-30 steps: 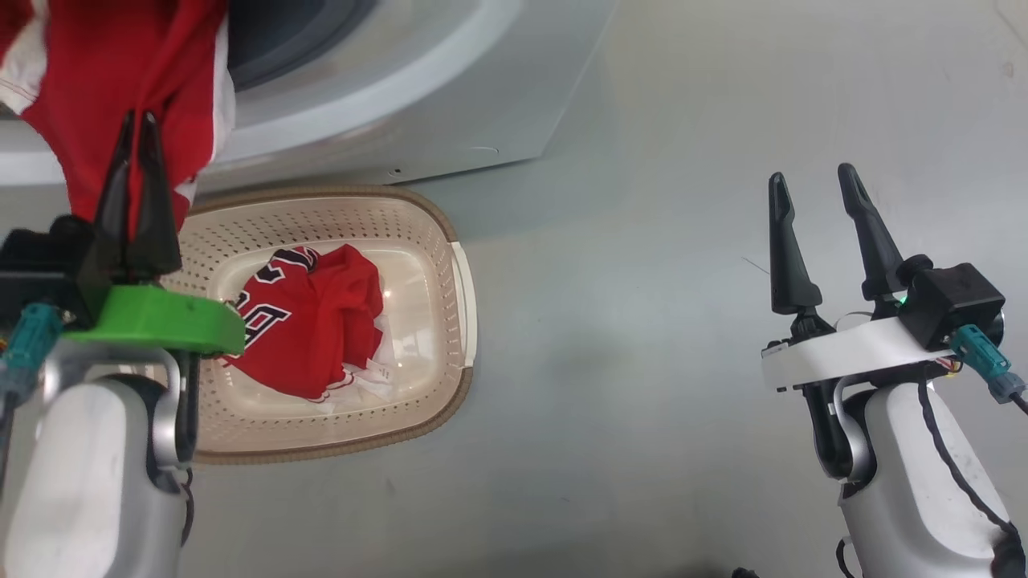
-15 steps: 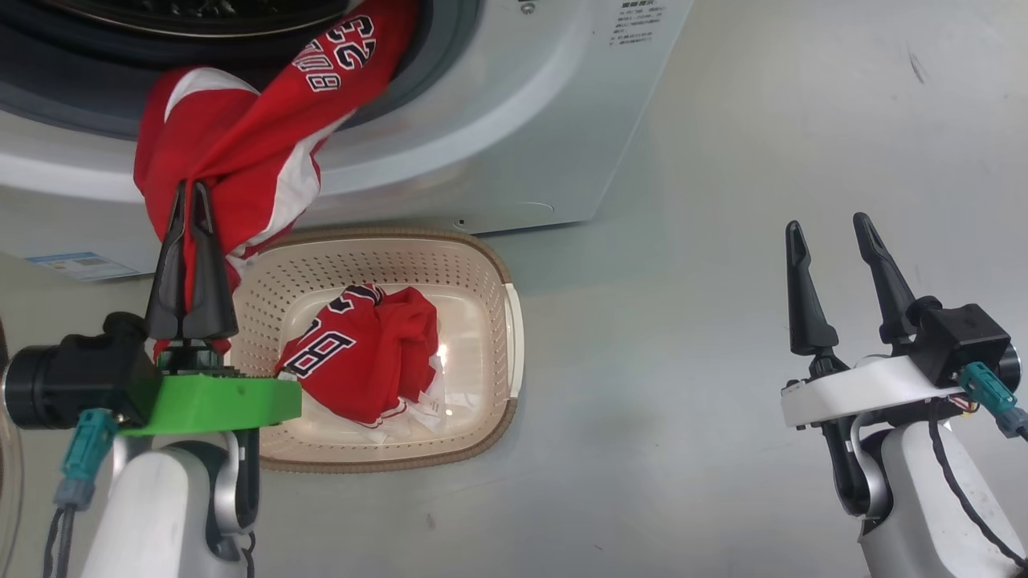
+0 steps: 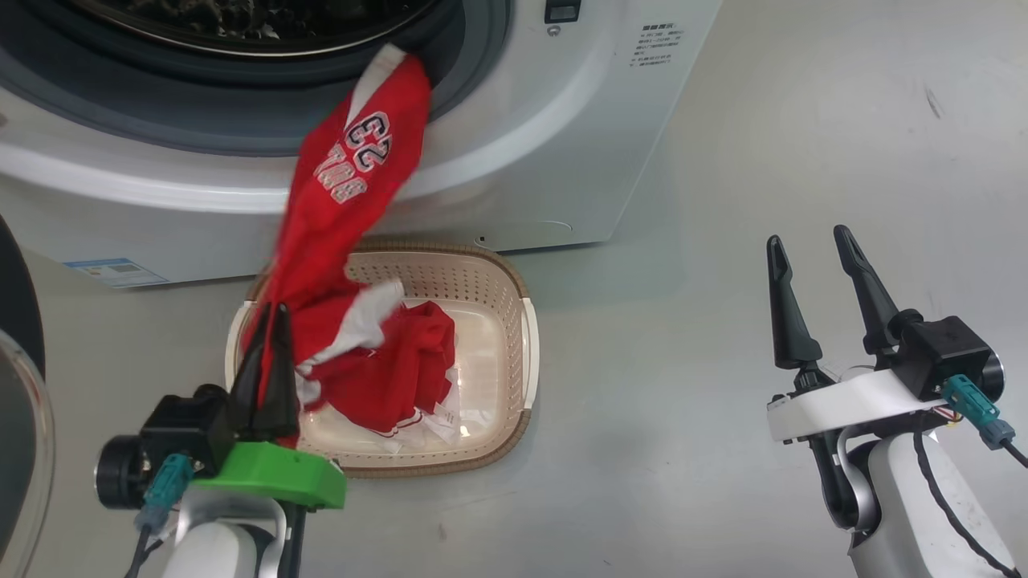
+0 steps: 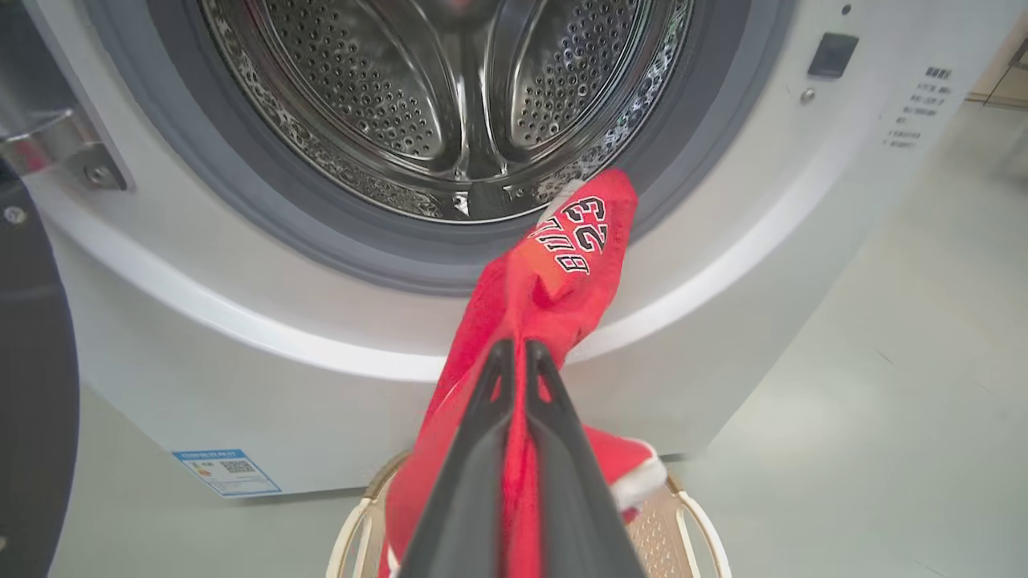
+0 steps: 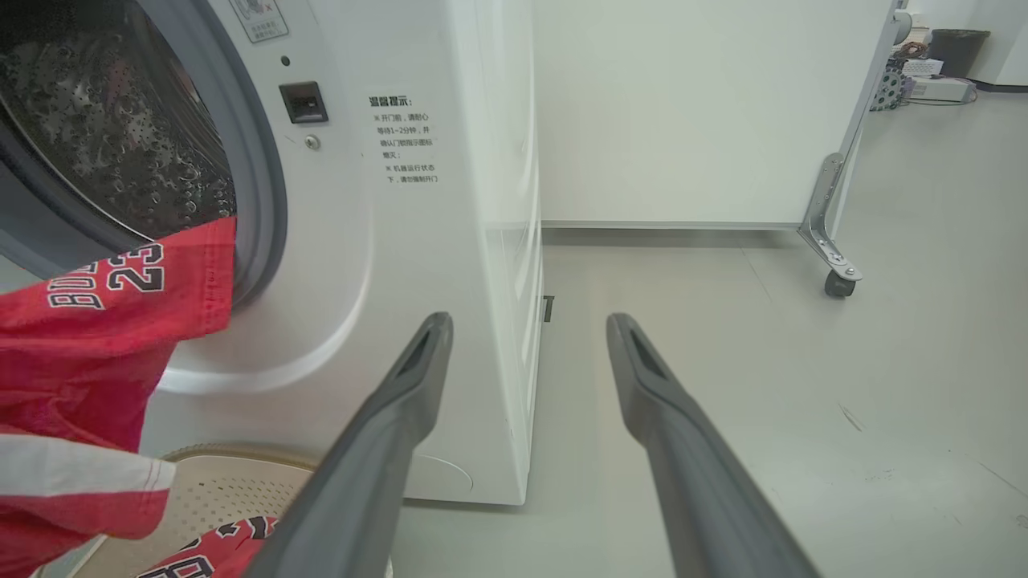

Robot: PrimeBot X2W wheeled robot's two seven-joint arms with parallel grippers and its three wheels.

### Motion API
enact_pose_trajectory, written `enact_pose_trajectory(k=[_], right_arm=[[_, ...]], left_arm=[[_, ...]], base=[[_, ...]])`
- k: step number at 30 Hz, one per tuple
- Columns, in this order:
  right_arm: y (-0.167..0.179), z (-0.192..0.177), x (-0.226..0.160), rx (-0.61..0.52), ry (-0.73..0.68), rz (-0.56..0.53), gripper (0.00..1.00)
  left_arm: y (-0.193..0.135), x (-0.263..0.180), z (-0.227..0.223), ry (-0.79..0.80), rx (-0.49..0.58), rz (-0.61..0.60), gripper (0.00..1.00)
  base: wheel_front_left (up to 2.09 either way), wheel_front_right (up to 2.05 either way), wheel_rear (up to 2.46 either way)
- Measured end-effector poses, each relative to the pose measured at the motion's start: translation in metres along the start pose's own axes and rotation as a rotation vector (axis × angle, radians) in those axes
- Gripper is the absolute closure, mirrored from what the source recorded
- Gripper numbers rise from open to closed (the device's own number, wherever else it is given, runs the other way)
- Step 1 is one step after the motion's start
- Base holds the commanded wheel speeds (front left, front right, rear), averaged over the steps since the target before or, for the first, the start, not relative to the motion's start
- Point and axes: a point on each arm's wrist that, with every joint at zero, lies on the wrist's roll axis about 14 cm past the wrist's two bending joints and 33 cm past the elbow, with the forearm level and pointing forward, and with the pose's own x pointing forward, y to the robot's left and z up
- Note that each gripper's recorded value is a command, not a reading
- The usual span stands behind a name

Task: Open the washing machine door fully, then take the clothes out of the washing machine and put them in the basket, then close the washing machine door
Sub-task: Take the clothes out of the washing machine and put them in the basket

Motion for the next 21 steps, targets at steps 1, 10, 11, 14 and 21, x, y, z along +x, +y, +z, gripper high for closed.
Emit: enact_pose_trajectory(k=[1, 10, 11, 14, 21], right_arm=[[0.0, 0.0, 0.0, 0.001, 0.001, 0.001, 0.0], [-0.005, -0.006, -0.001, 0.009, 0.012, -0.015, 0.0], [-0.006, -0.007, -0.001, 0.009, 0.016, -0.017, 0.0], [-0.009, -0.014, -0.001, 0.014, 0.031, -0.031, 0.0], [-0.015, -0.025, 0.005, 0.022, 0.052, -0.051, 0.0]], left_arm=[[-0.001, -0.001, -0.009, 0.03, -0.004, -0.003, 1.0], [0.003, -0.001, -0.074, 0.25, -0.04, 0.0, 1.0], [0.003, 0.003, -0.078, 0.263, -0.039, -0.002, 1.0], [0.001, 0.02, -0.095, 0.322, -0.033, -0.02, 1.0], [0.009, 0.036, -0.146, 0.497, -0.046, -0.002, 1.0]], base=[[0.0, 0.0, 0.0], [0.0, 0.0, 0.0], [0.0, 0.0, 0.0], [0.0, 0.0, 0.0], [0.0, 0.0, 0.0]])
